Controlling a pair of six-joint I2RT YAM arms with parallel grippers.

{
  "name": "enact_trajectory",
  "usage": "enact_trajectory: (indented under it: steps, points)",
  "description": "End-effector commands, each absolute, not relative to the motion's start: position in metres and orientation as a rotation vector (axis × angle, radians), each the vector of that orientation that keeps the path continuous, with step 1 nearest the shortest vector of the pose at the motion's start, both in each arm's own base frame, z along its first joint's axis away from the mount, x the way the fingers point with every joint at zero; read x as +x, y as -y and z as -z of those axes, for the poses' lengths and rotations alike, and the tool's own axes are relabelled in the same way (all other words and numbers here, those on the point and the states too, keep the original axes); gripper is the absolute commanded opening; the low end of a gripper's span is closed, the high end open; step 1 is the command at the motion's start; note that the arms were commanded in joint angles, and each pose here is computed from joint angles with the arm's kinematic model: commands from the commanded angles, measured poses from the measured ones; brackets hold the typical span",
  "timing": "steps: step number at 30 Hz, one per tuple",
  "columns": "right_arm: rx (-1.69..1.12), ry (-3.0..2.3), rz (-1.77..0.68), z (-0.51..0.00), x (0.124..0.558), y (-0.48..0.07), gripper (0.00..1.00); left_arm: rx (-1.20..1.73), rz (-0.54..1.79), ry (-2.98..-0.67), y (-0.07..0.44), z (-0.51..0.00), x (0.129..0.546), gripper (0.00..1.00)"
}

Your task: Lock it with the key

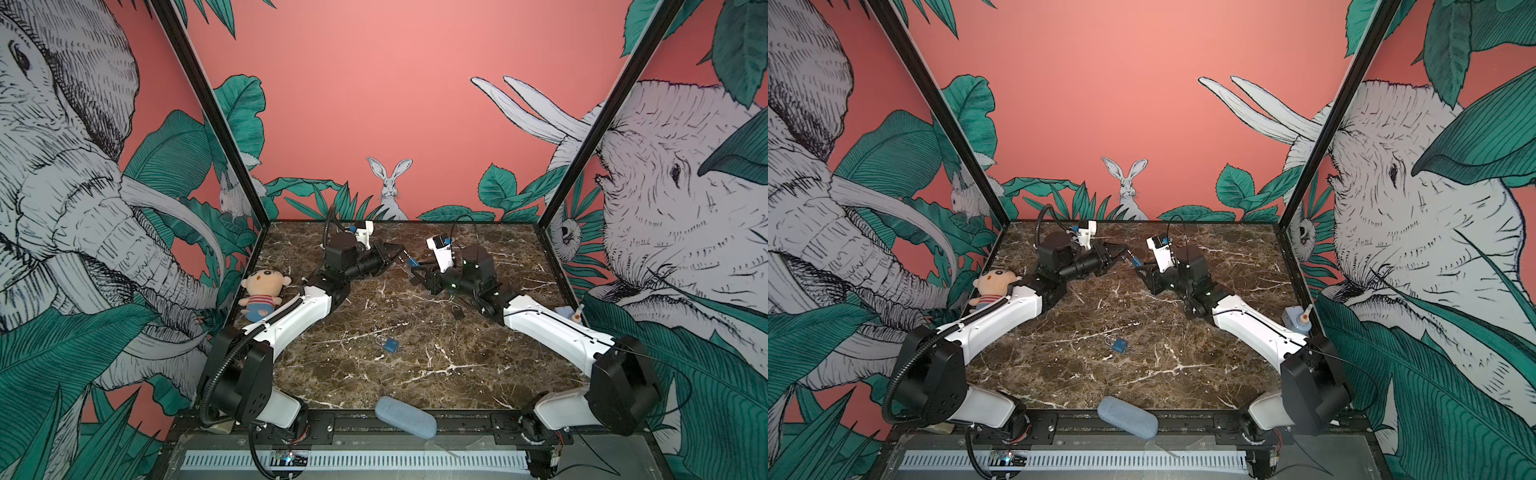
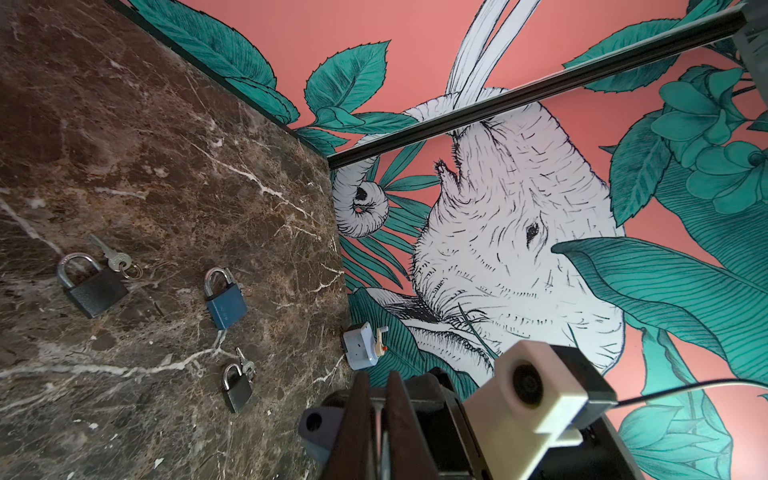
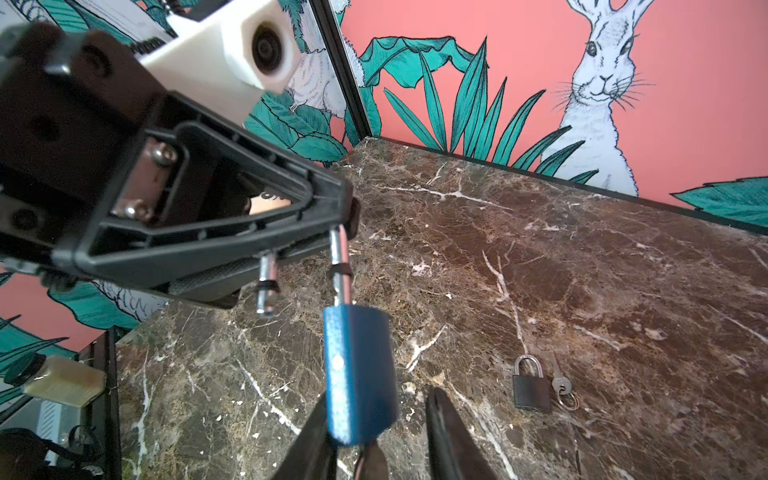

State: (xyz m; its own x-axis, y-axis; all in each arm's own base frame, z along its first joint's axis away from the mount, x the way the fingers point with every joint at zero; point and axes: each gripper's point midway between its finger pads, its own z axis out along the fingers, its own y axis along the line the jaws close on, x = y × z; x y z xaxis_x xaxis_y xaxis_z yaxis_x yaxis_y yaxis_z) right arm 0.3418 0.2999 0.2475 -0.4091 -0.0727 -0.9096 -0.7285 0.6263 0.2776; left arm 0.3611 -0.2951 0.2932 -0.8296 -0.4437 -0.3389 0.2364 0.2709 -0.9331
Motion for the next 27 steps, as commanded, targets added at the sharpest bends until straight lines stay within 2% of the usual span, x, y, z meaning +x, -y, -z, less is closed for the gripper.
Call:
enact_trajectory:
  steps: [1, 16, 25, 27]
  points:
    - [-0.629, -1.794, -0.849, -0.2685, 0.3511, -0.3019, 0.30, -0.134, 1.660, -1.892, 0.2966, -0.3322, 0.3554, 0.00]
    - [-0.621, -1.762, -0.906, -0.2740, 0.3546, -0.3088, 0.28, -0.134, 1.667, -1.901, 0.2987, -0.3298, 0.3527, 0.00]
    - [-0.619, -1.769, -0.912, -0.2760, 0.3575, -0.3090, 0.00, -0.128, 1.670, -1.904, 0.3004, -0.3266, 0.3532, 0.00]
    - [-0.610, -1.772, -0.925, -0.2771, 0.3573, -0.3085, 0.00, -0.121, 1.666, -1.909, 0.3004, -0.3253, 0.3524, 0.00]
